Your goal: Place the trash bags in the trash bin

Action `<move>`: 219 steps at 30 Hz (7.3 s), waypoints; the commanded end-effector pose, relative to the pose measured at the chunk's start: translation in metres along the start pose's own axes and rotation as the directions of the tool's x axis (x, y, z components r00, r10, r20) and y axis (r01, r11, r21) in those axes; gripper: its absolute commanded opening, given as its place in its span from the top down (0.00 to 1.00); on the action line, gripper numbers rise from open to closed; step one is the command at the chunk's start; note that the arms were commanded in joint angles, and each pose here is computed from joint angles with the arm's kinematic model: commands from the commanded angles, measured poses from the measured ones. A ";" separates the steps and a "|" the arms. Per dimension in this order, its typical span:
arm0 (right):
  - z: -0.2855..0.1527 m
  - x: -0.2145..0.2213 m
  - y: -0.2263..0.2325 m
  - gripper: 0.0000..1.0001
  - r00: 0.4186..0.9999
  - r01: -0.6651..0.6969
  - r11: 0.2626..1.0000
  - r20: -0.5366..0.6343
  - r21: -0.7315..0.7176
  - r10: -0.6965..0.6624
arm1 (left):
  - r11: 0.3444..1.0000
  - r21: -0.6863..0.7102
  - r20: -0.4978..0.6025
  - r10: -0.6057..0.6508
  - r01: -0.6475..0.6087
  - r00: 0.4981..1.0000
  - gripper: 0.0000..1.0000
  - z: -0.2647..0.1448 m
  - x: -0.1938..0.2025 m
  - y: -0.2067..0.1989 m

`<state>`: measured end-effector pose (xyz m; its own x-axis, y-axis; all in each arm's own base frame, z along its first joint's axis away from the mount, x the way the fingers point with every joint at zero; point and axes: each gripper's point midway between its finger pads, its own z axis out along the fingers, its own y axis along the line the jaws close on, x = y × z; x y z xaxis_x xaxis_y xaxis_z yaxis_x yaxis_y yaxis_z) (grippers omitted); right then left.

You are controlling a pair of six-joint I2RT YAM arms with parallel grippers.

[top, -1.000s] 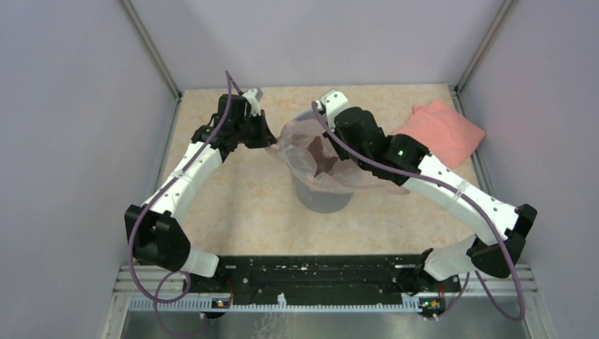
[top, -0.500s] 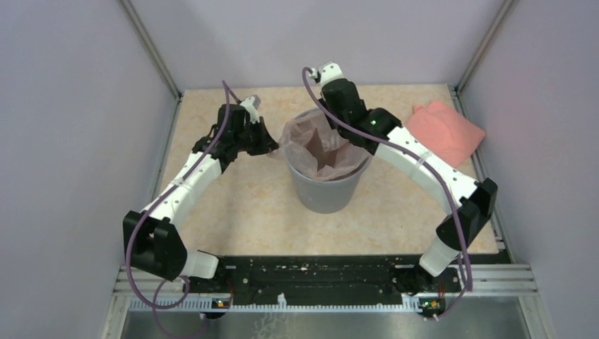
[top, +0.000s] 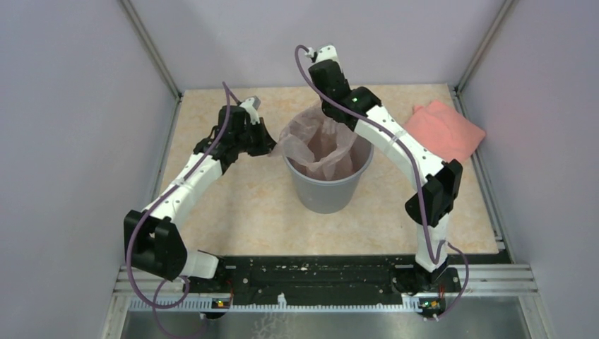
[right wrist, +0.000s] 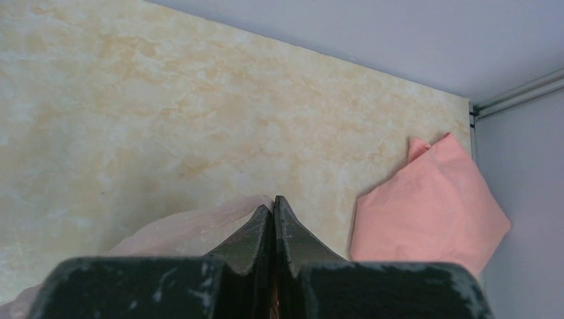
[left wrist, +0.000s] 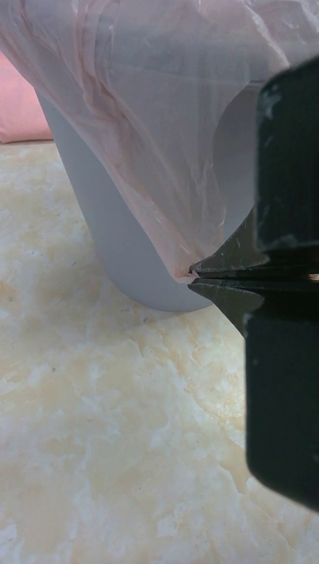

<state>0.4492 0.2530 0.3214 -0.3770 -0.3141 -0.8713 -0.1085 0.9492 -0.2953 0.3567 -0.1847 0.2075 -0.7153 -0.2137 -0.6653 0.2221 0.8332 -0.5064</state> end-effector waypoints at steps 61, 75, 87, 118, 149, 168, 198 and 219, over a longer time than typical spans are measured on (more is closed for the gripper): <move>-0.062 0.044 -0.107 1.00 0.973 -0.213 0.977 -0.090 -0.002 0.212 | 0.996 0.086 0.000 -0.004 0.004 1.000 1.00 -0.005 0.008 -0.015; -0.045 0.113 -0.113 1.00 0.926 -0.308 0.950 -0.214 0.044 0.310 | 0.995 0.095 -0.018 -0.013 0.015 1.000 1.00 -0.002 0.021 -0.015; -0.073 0.140 -0.101 1.00 0.883 -0.438 0.898 -0.205 -0.033 0.423 | 0.995 0.084 -0.049 -0.043 0.047 0.998 1.00 0.002 0.043 -0.006; -0.176 0.127 -0.092 0.17 0.559 -0.810 0.503 -0.139 -0.302 0.817 | 0.985 0.170 -0.031 -0.009 0.014 0.999 1.00 -0.011 0.031 -0.028; -0.155 0.197 -0.061 1.00 0.558 -0.826 0.500 -0.249 -0.262 0.792 | 0.983 0.179 -0.043 -0.025 0.032 0.999 1.00 -0.014 0.037 -0.029; -0.139 0.228 -0.044 1.00 0.669 -0.743 0.617 -0.321 -0.258 0.671 | 0.993 0.092 -0.107 -0.067 0.077 0.992 1.00 -0.010 0.077 0.000; -0.099 0.294 -0.068 1.00 0.754 -0.584 0.811 -0.360 0.018 0.550 | 0.986 -0.112 -0.111 -0.133 0.121 0.985 1.00 0.023 0.101 0.053; -0.066 0.367 -0.070 1.00 0.766 -0.482 0.859 -0.393 0.172 0.509 | 0.944 -0.310 -0.156 -0.165 0.110 0.974 1.00 0.053 0.125 0.103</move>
<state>0.2505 0.0924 0.0566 -0.7328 0.2605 -0.6285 0.1850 0.9653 0.1844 0.3129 -0.1581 0.0492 -0.8510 -0.2696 -0.4507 -0.0658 0.9061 -0.4178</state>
